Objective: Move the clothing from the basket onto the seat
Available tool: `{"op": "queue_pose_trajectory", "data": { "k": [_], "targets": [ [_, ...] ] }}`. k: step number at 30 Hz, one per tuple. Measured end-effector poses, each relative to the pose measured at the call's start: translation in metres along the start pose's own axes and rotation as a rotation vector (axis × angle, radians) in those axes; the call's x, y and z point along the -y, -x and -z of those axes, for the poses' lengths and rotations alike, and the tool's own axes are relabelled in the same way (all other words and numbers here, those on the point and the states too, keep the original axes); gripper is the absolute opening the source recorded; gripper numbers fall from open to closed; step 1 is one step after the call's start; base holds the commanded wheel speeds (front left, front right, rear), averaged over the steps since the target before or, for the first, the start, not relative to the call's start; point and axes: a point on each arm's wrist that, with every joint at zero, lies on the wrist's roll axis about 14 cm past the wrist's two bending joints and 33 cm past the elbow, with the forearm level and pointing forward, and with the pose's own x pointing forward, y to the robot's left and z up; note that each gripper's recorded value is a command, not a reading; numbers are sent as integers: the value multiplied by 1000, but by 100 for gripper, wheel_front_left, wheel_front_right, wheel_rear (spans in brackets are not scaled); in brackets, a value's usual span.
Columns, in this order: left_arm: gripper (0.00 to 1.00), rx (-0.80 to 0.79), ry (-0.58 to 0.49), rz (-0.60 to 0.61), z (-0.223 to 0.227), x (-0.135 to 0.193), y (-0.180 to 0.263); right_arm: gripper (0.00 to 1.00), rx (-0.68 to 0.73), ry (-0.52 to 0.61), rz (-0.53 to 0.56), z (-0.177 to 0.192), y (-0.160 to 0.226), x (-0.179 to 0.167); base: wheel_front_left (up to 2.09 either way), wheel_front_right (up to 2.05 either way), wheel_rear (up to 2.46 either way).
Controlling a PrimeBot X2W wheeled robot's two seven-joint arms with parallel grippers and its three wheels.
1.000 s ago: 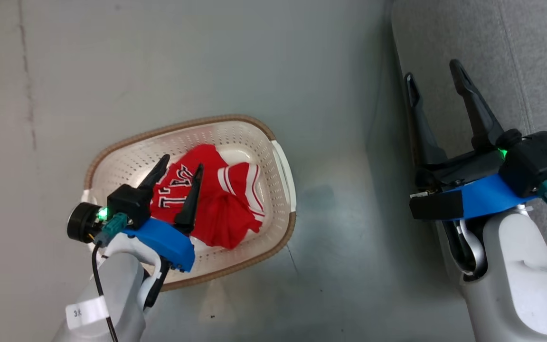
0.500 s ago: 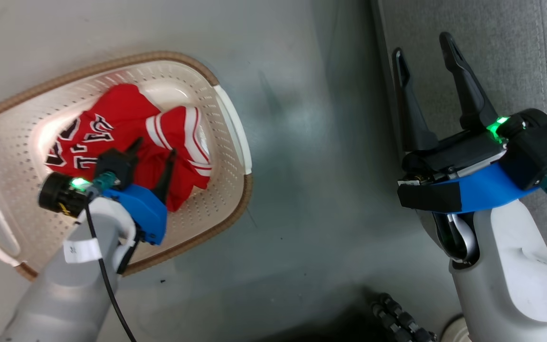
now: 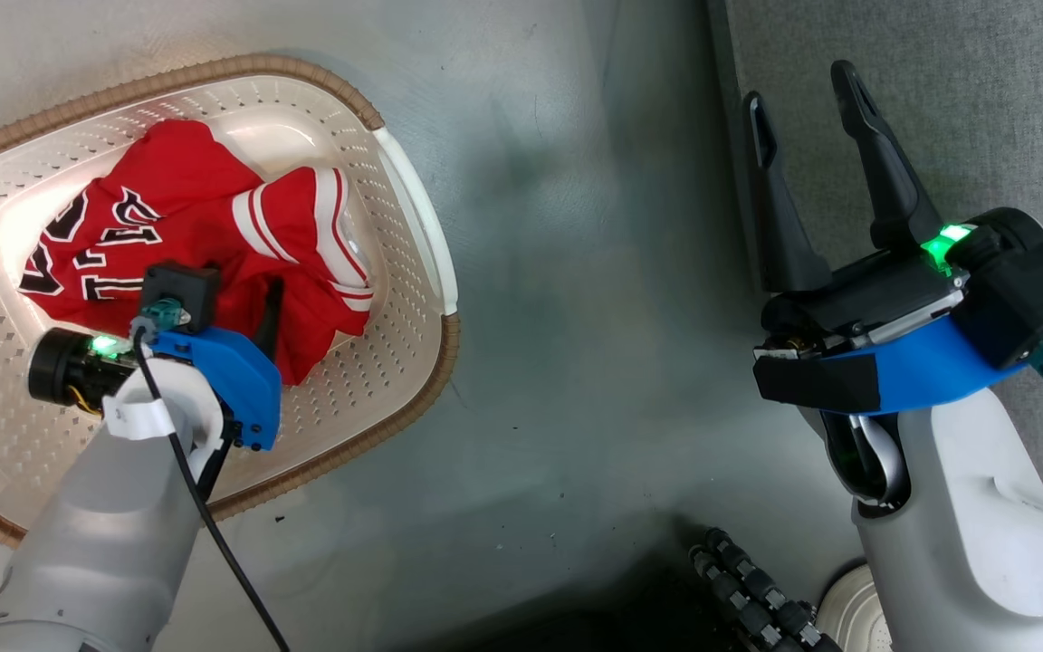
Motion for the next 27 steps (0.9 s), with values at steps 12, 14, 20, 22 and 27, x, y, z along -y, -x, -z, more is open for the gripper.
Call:
{"op": "queue_pose_trajectory", "data": {
  "k": [12, 14, 20, 22, 27],
  "targets": [
    [0, -43, 20, 12, 7, 11, -2, 100, -3, -3, 13, 1, 5, 3, 0, 0, 0],
    [0, -42, 24, 13, 6, 11, -2, 100, 0, -3, 12, 0, 5, 3, 0, 0, 0],
    [0, -33, 30, 13, 2, 11, -1, 100, 7, -5, 8, -3, 5, 1, 0, 0, 0],
    [0, -31, 33, 10, 0, 10, 0, 100, 12, -6, 6, -5, 4, 1, 0, 0, 0],
    [0, -7, 39, 4, -7, 8, 1, 100, 19, -5, -2, -10, 4, -1, 0, 0, 0]
  ]
}}
